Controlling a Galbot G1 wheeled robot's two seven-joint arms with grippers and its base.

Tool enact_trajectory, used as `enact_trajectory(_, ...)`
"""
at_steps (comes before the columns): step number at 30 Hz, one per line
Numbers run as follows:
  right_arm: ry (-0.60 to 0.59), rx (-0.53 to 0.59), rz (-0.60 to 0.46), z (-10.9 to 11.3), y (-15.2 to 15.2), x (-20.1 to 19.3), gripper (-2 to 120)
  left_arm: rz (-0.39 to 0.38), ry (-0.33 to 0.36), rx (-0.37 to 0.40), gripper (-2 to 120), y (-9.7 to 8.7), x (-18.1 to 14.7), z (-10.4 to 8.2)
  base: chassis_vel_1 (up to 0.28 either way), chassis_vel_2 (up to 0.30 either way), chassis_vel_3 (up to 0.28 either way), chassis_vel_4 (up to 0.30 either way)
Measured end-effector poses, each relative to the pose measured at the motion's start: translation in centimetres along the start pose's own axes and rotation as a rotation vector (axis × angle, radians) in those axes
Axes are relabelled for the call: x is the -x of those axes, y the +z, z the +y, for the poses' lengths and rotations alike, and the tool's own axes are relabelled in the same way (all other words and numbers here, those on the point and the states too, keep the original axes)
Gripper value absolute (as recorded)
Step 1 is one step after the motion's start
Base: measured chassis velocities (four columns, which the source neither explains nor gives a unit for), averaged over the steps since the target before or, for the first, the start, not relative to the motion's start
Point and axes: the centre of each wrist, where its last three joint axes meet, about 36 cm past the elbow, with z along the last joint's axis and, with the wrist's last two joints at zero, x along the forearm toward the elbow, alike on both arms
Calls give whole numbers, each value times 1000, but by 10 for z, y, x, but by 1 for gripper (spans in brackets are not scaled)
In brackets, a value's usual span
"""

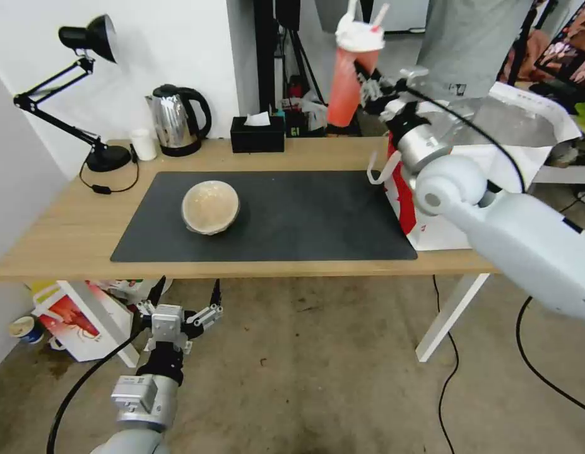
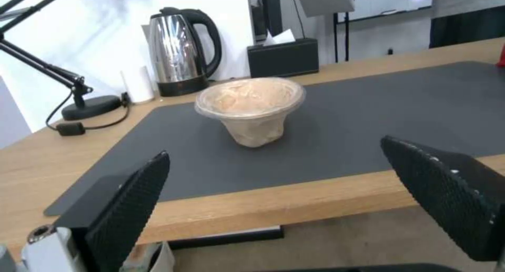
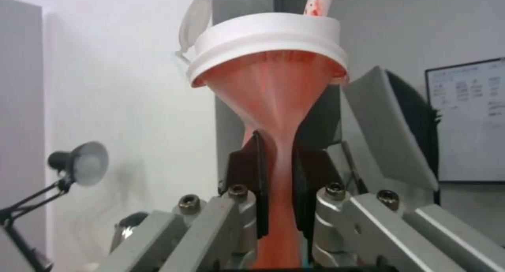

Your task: Pick up the trash from the table and place it into the takeout bag.

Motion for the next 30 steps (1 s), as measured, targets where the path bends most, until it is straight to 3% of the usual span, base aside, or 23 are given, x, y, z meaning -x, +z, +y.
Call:
enact_trajectory(16,66,-24,-46,-30,-26,-10,8,0,0,0,100,0,0,0,0,0,0,0)
enact_trajectory(30,123,-93,-40,-55,-29,-16,6,0,0,0,100,0,0,0,0,0,0,0)
